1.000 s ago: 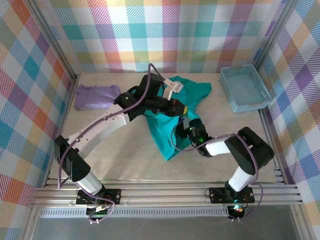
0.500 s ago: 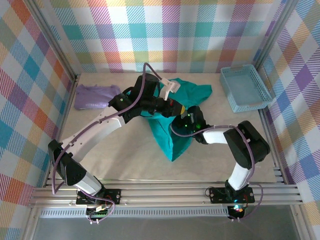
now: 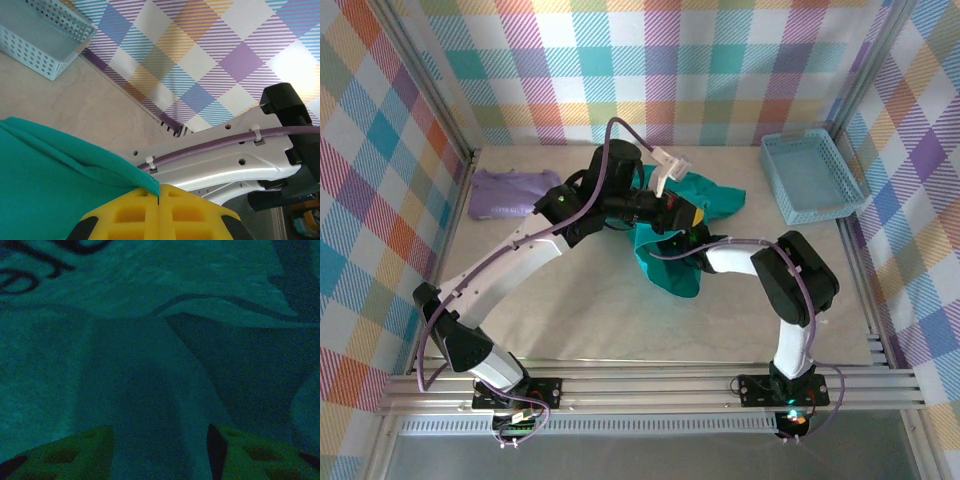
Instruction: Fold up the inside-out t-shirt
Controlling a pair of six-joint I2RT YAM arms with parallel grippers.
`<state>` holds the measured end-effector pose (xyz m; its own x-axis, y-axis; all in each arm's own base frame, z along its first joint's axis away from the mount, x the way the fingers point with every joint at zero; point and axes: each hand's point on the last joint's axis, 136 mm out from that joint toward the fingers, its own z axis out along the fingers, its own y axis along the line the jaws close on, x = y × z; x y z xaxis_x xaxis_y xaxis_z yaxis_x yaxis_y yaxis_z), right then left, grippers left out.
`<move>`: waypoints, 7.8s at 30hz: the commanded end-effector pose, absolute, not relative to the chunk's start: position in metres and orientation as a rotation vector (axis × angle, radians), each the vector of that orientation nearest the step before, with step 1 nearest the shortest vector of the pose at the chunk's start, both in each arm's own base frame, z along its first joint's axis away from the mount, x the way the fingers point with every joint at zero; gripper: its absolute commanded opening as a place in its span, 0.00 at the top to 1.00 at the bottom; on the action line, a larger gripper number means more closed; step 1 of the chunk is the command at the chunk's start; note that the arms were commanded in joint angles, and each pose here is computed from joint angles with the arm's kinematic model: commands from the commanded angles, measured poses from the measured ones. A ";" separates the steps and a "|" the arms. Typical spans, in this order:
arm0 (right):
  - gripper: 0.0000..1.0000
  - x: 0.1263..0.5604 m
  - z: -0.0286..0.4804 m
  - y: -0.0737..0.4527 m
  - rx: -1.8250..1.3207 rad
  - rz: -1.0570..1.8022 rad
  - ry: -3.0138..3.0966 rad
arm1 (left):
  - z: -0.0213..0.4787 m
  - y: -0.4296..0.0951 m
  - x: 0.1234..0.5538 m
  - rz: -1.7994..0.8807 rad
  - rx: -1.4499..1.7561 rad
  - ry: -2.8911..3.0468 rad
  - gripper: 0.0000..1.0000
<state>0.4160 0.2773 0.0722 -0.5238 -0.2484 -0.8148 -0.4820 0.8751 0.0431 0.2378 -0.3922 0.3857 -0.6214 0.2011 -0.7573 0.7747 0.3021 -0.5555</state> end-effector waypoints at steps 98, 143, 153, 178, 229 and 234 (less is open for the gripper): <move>1.00 0.366 0.245 0.278 -0.595 0.862 1.843 | 0.188 -0.139 0.447 -0.574 -0.291 2.275 1.00; 1.00 0.365 0.403 0.245 -0.489 1.135 1.422 | 0.117 -0.209 0.403 -0.801 -0.258 2.392 1.00; 1.00 0.361 0.352 0.235 -0.403 1.215 1.524 | 0.093 -0.142 0.390 -0.487 -0.420 2.349 0.91; 1.00 0.302 0.225 0.238 -0.617 1.245 1.849 | 0.130 -0.304 0.351 -0.874 0.410 2.447 0.35; 1.00 0.255 0.298 0.228 -0.774 1.095 1.615 | 0.337 -0.144 0.380 -1.068 -0.256 1.776 1.00; 0.92 0.190 0.209 0.287 -1.102 1.268 1.846 | 0.306 -0.170 0.367 -1.083 -0.088 1.869 1.00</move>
<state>0.2358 0.2649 0.2541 -0.4108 -0.0942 -0.9068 -0.8688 0.3420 0.3581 0.3778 -0.1541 0.3077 -0.5403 -0.5596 -0.6284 0.2647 0.5958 -0.7582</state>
